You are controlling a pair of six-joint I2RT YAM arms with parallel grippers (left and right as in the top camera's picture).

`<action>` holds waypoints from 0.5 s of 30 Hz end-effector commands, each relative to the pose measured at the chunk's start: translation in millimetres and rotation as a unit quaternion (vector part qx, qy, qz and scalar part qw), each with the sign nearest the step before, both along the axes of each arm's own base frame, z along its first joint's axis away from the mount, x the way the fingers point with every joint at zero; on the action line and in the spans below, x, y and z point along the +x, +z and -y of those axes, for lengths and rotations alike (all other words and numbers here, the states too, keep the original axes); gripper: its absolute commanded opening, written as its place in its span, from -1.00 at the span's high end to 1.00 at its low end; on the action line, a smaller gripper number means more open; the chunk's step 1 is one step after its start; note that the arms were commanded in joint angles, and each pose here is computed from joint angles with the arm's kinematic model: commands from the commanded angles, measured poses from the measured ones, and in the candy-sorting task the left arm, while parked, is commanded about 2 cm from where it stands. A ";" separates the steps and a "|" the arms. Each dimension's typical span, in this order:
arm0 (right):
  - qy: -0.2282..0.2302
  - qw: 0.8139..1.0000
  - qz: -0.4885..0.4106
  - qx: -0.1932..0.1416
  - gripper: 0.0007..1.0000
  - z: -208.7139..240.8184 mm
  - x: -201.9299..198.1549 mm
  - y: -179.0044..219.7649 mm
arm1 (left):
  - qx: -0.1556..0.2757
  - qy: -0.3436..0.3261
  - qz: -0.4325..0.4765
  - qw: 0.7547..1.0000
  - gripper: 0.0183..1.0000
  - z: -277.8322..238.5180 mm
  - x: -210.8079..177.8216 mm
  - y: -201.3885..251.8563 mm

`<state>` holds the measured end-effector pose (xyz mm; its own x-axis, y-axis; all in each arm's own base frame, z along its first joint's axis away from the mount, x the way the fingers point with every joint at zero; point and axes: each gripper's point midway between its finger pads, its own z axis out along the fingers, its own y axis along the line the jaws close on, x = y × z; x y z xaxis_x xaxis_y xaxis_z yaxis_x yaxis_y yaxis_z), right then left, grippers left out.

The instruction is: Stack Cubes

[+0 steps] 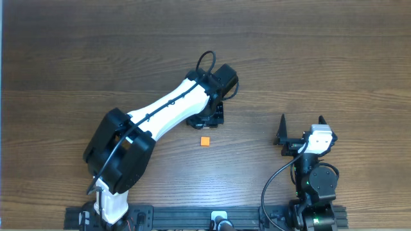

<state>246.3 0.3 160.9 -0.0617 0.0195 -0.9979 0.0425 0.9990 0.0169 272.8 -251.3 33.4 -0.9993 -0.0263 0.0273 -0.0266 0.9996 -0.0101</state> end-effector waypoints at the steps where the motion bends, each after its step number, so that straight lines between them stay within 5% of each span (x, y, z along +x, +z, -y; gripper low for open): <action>1: -0.003 1.000 0.001 0.001 -0.98 1.3 -0.3 -0.9 | -0.002 -0.002 -0.002 1.000 0.71 0.7 5.3 -2.9; 15: -0.003 1.000 0.001 0.001 -0.98 1.3 -0.3 -0.9 | 0.000 0.002 -0.002 1.000 0.71 0.8 6.3 -7.0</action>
<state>246.3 0.2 160.9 -0.0617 0.0199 -0.9979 0.0429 0.9989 0.0173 274.3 -251.2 29.9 -0.9992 -0.0294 0.0287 -0.0297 0.9995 -0.0082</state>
